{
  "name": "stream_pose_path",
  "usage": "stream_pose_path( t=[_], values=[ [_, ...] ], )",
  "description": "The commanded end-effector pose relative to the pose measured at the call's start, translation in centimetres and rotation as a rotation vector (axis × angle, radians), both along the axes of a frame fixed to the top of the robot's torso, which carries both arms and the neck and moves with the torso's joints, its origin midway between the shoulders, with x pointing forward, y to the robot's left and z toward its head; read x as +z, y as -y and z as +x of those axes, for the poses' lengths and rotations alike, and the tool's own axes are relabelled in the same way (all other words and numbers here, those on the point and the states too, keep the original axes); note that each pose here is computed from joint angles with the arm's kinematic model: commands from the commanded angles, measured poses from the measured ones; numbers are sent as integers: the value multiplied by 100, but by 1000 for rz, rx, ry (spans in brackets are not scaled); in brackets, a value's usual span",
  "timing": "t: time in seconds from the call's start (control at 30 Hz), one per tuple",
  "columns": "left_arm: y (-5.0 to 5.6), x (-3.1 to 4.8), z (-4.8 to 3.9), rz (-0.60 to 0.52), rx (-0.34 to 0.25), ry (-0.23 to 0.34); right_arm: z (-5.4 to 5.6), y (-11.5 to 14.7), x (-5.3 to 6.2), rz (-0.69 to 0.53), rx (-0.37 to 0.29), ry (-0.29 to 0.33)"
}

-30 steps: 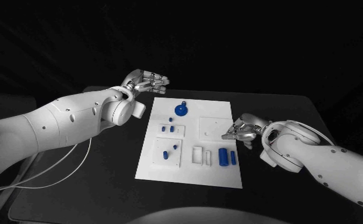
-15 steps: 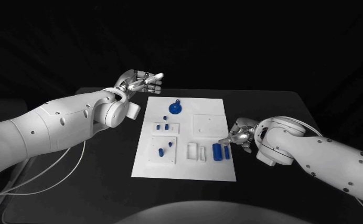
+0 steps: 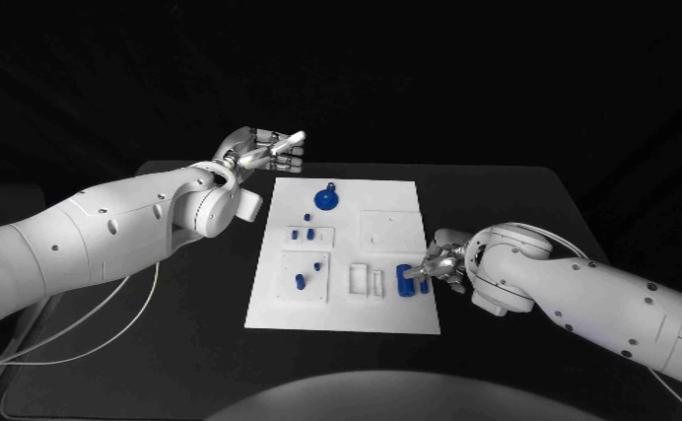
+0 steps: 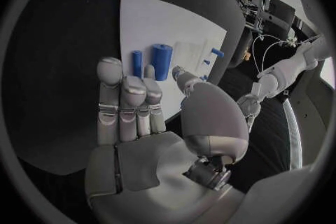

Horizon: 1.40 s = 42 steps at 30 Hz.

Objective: Assemble the parts on the task board

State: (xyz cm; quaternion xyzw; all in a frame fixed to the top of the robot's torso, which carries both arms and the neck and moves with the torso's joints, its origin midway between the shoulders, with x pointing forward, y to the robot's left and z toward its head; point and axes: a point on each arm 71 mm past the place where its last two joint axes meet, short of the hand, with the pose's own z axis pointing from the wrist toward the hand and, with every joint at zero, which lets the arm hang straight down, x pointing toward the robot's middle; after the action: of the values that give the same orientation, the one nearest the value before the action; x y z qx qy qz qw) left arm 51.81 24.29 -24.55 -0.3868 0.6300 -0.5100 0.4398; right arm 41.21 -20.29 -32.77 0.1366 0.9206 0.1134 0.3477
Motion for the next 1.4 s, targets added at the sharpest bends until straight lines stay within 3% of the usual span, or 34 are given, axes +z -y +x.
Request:
stream_pose_path(
  t=[0.03, 0.3, 0.7, 1.4],
  values=[
    [24, 9, -7, -20, -15, 5, -27, -7, -59, -37, 20, -21],
    [32, 11, -10, -22, -18, 4, -44, -88, -143, -42, 31, -26],
    [39, 8, -12, -24, -24, -2, -15, -207, -170, -43, 42, 2],
    [75, -11, -11, -28, -46, -27, 41, -355, -261, -36, 46, -7]
  ],
)
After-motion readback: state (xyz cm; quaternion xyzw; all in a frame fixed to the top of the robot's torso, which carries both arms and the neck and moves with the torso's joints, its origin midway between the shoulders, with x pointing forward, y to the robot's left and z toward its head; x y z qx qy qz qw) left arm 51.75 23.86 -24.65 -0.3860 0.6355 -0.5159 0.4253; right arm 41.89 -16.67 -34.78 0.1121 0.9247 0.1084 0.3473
